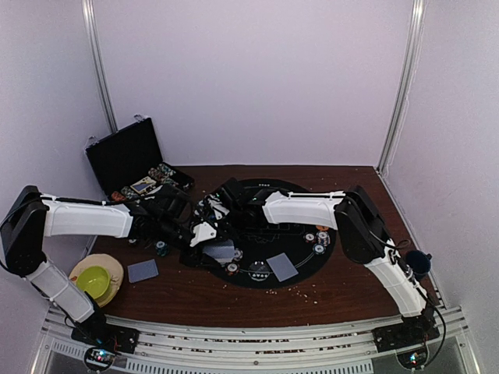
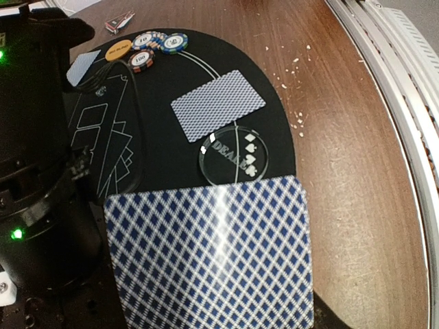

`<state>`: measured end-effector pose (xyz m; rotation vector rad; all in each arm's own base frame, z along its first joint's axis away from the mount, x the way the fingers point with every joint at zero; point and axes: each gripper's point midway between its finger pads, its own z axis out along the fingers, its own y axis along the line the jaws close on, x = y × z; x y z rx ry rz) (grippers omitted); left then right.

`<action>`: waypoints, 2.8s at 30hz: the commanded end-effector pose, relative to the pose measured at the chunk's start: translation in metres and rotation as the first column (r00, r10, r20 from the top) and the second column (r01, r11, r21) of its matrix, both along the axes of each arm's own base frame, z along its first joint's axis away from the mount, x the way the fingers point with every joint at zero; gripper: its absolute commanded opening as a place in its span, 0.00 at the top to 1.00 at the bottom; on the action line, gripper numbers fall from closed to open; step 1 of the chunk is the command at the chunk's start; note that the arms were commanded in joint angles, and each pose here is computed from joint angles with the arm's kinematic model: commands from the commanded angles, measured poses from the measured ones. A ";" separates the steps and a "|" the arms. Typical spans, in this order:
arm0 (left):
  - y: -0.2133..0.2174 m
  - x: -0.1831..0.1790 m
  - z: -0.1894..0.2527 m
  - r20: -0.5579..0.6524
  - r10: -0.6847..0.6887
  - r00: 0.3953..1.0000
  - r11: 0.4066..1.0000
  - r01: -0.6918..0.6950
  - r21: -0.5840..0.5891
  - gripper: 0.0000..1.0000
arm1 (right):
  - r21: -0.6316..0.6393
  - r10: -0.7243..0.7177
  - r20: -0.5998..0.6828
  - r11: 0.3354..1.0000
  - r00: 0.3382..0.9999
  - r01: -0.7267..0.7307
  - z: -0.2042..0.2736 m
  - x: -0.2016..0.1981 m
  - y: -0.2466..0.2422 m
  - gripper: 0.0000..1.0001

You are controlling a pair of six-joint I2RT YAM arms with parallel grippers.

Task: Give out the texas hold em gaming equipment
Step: Adjust the poker card in the small blind area, then pick up the poker card from the face-down deck piles.

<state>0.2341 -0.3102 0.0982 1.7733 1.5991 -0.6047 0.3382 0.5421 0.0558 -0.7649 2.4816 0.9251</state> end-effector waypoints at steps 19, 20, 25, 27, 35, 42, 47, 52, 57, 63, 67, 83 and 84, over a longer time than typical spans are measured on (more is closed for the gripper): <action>0.006 0.017 -0.001 0.051 0.056 0.997 0.998 -0.057 0.011 0.48 | 0.051 -0.048 0.137 0.998 0.989 0.041 0.085 -0.022 -0.039 0.00; 0.005 0.018 -0.001 0.051 0.057 0.997 0.998 -0.057 0.011 0.48 | 0.061 -0.062 0.139 0.997 0.988 0.054 0.086 -0.021 -0.043 0.00; 0.006 0.019 -0.003 0.050 0.061 0.997 0.998 -0.062 0.019 0.48 | 0.082 -0.153 0.163 0.987 0.975 0.141 0.102 -0.011 -0.080 0.00; 0.006 0.019 -0.004 0.046 0.060 0.997 0.998 -0.061 0.021 0.48 | 0.099 -0.202 0.170 0.977 0.964 0.188 0.104 -0.007 -0.098 0.00; 0.006 0.020 -0.005 0.048 0.067 0.997 0.997 -0.068 0.024 0.48 | 0.151 -0.265 0.178 0.959 0.948 0.240 0.114 -0.004 -0.133 0.00; 0.005 0.022 -0.006 0.051 0.076 0.996 0.997 -0.077 0.021 0.49 | 0.310 -0.120 0.083 0.946 0.989 0.089 0.114 -0.040 -0.113 0.02; 0.006 0.022 -0.003 0.055 0.076 0.996 0.997 -0.077 0.015 0.49 | 0.395 0.000 0.012 0.919 1.000 -0.005 0.102 -0.060 -0.087 0.08; 0.005 0.020 -0.004 0.049 0.068 0.996 0.998 -0.069 0.012 0.49 | 0.402 0.035 -0.023 0.915 0.999 -0.023 0.086 -0.066 -0.067 0.10; 0.005 0.018 -0.001 0.050 0.059 0.997 0.998 -0.060 0.006 0.49 | 0.393 0.022 -0.045 0.919 0.999 -0.003 0.075 -0.059 -0.055 0.11; 0.005 0.016 -0.002 0.044 0.048 0.998 0.999 -0.049 0.008 0.49 | 0.316 -0.025 -0.029 0.948 0.999 0.033 0.054 -0.048 -0.059 0.17; 0.005 0.016 -0.002 0.045 0.048 0.998 0.999 -0.049 0.008 0.49 | 0.286 -0.049 -0.026 0.957 0.998 0.054 0.049 -0.045 -0.070 0.23; 0.005 0.018 -0.005 0.042 0.055 0.998 0.998 -0.056 0.016 0.49 | 0.284 -0.004 -0.036 0.959 0.999 0.014 0.060 -0.059 -0.083 0.44; 0.005 0.018 -0.004 0.043 0.056 0.997 0.998 -0.057 0.015 0.49 | 0.305 0.013 -0.048 0.952 0.999 0.002 0.064 -0.062 -0.080 0.46</action>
